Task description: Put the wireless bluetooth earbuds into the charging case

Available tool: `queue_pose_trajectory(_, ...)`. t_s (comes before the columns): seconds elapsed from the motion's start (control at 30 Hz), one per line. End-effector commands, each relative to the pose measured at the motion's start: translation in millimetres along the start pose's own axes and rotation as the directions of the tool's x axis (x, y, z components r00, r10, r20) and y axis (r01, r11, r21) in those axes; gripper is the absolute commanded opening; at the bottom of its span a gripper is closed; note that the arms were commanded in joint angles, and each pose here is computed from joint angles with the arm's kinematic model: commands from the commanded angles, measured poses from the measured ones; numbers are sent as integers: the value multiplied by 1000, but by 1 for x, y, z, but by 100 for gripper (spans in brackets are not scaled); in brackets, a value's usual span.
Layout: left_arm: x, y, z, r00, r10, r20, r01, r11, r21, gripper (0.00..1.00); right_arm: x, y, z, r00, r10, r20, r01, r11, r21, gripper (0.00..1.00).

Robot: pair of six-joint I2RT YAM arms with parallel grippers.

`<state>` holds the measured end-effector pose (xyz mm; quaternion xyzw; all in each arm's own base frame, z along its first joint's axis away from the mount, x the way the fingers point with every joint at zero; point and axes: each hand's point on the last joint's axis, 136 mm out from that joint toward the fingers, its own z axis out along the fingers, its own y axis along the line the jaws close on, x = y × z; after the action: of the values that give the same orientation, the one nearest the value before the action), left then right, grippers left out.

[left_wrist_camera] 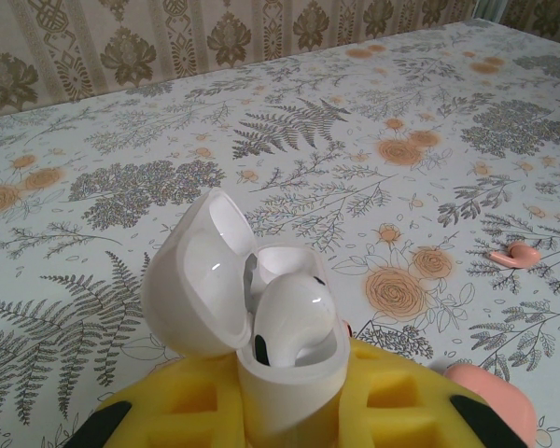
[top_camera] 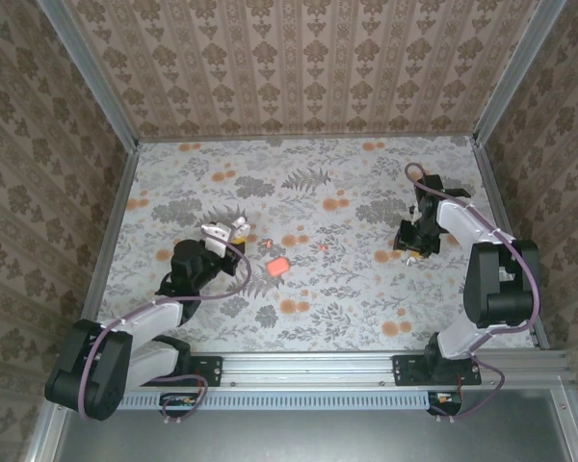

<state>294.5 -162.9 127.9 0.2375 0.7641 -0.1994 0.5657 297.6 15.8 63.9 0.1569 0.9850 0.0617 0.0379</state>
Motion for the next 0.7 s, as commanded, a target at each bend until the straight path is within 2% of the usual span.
queue_pose_trajectory(0.0,-22,-1,1,998,22,60,-22,1000,13,1,5,-22,-3,998,47,-40,-43,993,112,40)
queue_pose_trajectory(0.23,-25,-20,2,995,53,87,-64,990,123,1,-8,-28,15,995,80,-63,-71,990,125,45)
queue_pose_trajectory(0.4,-27,-32,4,994,63,93,-80,978,190,1,-15,-28,31,992,79,-95,-66,990,125,43)
queue_pose_trajectory(0.67,-27,-34,5,993,69,91,-86,977,197,1,-16,-29,43,990,83,-117,-69,990,119,38)
